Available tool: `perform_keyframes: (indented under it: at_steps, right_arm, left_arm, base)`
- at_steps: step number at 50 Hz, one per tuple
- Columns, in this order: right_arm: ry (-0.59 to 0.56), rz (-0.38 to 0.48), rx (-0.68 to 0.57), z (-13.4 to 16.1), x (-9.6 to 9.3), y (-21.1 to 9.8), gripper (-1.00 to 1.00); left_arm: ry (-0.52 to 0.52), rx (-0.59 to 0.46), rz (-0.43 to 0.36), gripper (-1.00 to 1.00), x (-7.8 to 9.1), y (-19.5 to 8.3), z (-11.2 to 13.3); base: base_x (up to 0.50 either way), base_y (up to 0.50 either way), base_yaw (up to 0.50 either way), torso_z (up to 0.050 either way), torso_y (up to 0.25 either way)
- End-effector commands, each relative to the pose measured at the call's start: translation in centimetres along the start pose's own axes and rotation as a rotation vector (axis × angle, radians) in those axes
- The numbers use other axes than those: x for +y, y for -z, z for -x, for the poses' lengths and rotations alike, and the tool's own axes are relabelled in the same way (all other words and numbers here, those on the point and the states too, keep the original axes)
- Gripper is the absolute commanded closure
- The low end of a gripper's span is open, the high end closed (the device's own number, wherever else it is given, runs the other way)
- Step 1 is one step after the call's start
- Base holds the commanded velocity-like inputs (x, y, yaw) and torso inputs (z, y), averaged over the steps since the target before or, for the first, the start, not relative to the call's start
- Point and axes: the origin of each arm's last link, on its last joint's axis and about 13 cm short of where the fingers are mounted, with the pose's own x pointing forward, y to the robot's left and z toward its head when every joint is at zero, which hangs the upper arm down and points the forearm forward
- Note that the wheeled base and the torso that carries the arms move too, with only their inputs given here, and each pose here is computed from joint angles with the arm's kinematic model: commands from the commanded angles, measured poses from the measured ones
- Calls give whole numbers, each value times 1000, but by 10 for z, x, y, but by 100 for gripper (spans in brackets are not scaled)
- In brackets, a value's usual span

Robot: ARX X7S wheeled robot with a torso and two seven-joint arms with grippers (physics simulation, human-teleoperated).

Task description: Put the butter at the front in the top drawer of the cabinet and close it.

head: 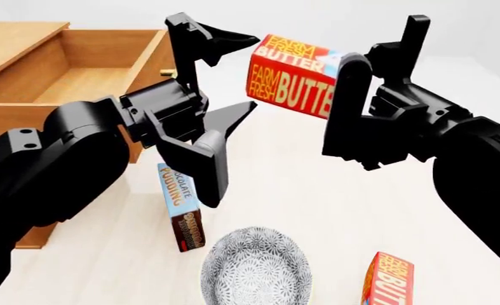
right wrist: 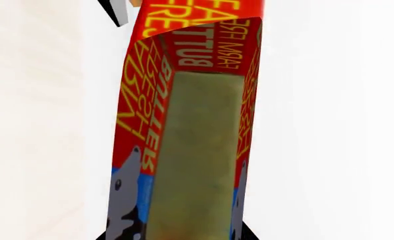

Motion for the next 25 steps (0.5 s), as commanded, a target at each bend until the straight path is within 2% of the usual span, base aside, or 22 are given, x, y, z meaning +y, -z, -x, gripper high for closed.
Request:
perform_keyframes:
  at_steps: [1,25]
  right_arm:
    - [120,73,-20,5,-16,-5,100]
    - [112,83,-84,12,-17,-15,100]
  left_arm:
    - [3,-6,3,-100,0,0,-2]
    - [7,-23,11,-100,-2,-1,-6]
  base:
    - [0,0,0,0,0]
    - [0,0,0,0,1]
